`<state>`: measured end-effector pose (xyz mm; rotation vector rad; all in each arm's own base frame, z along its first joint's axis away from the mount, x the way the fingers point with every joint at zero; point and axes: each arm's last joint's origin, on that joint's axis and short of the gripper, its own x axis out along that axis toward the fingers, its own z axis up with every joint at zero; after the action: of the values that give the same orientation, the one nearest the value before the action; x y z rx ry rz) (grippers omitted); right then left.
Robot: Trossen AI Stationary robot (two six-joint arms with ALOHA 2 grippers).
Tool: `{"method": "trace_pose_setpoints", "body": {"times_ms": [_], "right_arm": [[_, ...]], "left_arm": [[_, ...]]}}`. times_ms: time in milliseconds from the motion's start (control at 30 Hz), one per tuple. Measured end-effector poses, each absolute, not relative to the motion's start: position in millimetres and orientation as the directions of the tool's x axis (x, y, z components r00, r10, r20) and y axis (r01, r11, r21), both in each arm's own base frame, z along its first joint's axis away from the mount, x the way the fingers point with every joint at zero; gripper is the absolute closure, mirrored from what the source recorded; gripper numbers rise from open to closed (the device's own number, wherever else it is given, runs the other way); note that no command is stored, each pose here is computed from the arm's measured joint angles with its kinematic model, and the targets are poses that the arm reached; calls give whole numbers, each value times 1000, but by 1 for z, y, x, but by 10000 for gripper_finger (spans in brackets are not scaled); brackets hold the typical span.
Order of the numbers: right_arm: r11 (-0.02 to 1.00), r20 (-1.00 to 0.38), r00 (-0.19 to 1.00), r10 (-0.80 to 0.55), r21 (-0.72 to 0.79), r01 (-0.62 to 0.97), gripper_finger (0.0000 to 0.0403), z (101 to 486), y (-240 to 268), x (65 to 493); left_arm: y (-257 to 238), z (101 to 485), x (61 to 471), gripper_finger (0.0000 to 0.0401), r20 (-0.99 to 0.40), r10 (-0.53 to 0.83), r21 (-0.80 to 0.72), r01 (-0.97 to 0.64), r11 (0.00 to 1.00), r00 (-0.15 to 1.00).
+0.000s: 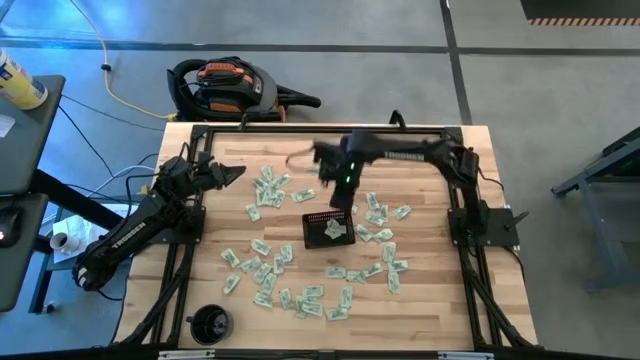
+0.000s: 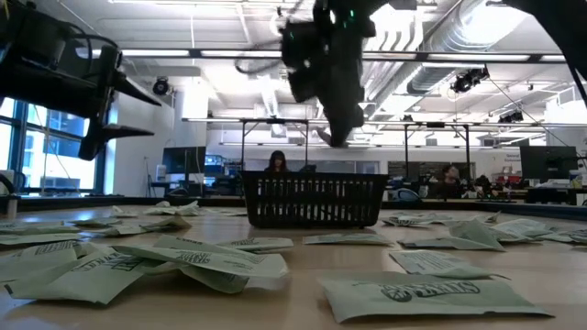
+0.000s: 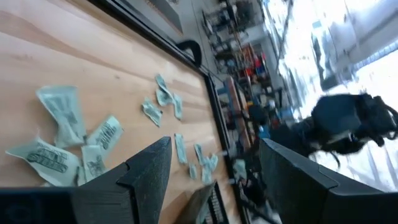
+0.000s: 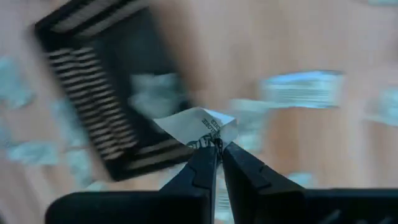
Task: Pick and place Stevia / Truvia into bins
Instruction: Put the green stevia packet into the black basket
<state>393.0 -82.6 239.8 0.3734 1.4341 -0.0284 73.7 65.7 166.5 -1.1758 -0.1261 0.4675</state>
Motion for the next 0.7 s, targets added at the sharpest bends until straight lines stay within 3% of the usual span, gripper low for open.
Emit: {"method": "trace_pose_setpoints", "body": {"times_ms": [100, 267, 433, 700], "right_arm": [[949, -957, 186, 223, 257, 181, 381, 233, -49, 404], [945, -953, 241, 185, 239, 221, 359, 219, -18, 414], [912, -969, 189, 161, 219, 346, 304, 197, -18, 413], [920, -979, 173, 109, 166, 356, 247, 184, -18, 413]], "left_arm": [[64, 167, 74, 123, -140, 372, -904, -272, 330, 918], [63, 167, 75, 123, -135, 324, -906, -249, 342, 936], [63, 167, 75, 123, -134, 319, -906, -247, 344, 938], [63, 167, 75, 123, -134, 318, -907, -246, 341, 938]]}}
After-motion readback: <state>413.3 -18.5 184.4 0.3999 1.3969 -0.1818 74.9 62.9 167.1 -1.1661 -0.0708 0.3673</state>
